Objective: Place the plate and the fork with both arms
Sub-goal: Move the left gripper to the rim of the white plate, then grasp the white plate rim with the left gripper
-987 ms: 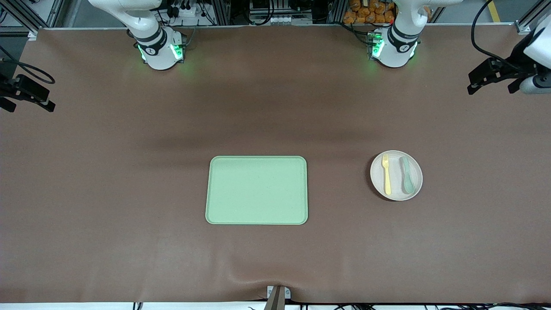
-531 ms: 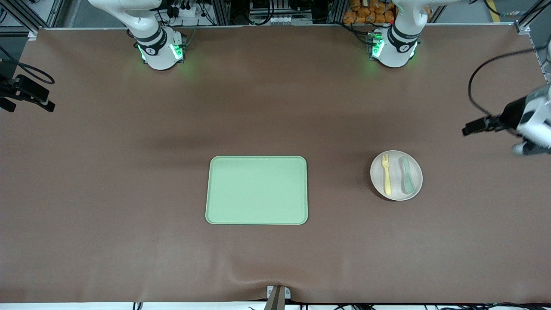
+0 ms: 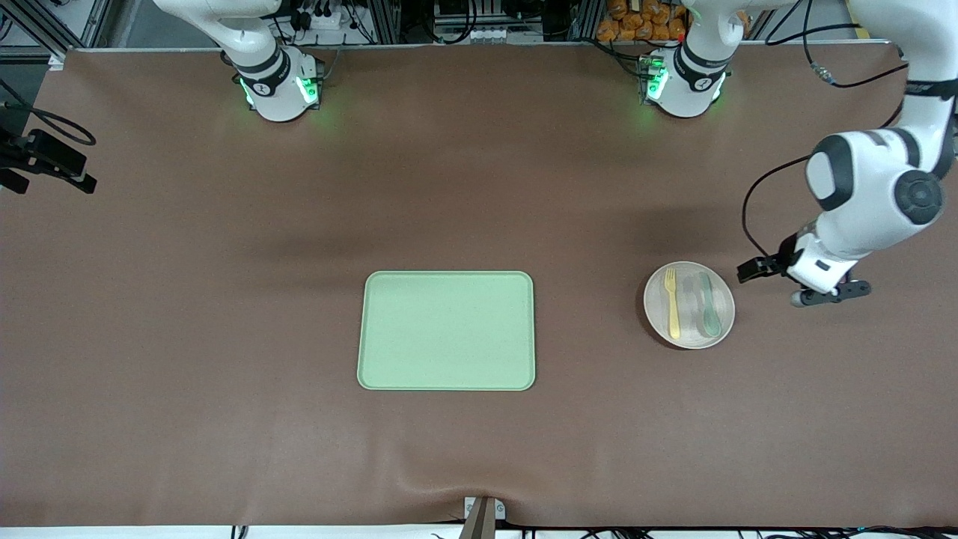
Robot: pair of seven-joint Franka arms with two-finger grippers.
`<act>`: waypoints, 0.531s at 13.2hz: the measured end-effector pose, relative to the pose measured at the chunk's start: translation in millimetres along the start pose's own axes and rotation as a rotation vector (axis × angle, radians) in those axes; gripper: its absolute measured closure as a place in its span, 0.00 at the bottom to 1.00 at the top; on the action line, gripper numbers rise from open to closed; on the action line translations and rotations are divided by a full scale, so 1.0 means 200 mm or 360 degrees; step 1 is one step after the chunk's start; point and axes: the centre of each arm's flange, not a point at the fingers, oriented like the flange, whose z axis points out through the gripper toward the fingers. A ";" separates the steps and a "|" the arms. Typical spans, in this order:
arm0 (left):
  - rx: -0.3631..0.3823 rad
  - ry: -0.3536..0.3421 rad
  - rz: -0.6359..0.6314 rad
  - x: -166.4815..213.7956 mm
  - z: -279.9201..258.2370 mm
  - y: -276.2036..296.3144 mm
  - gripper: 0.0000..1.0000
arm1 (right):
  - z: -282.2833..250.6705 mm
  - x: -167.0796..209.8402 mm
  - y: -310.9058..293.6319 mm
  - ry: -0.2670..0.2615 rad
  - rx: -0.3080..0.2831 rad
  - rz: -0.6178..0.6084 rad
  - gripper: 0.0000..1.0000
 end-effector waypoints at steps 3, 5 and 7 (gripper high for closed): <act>-0.0038 -0.0050 -0.0058 -0.01 0.14 -0.01 0.34 | 0.00 0.00 0.00 -0.0005 0.0000 0.0000 0.00; -0.0062 -0.0060 -0.0093 -0.01 0.19 -0.01 0.41 | 0.00 0.00 0.00 -0.0005 0.0000 0.0000 0.00; -0.0064 -0.0048 -0.0105 0.00 0.24 -0.02 0.50 | 0.00 0.00 0.00 -0.0006 0.0000 0.0000 0.00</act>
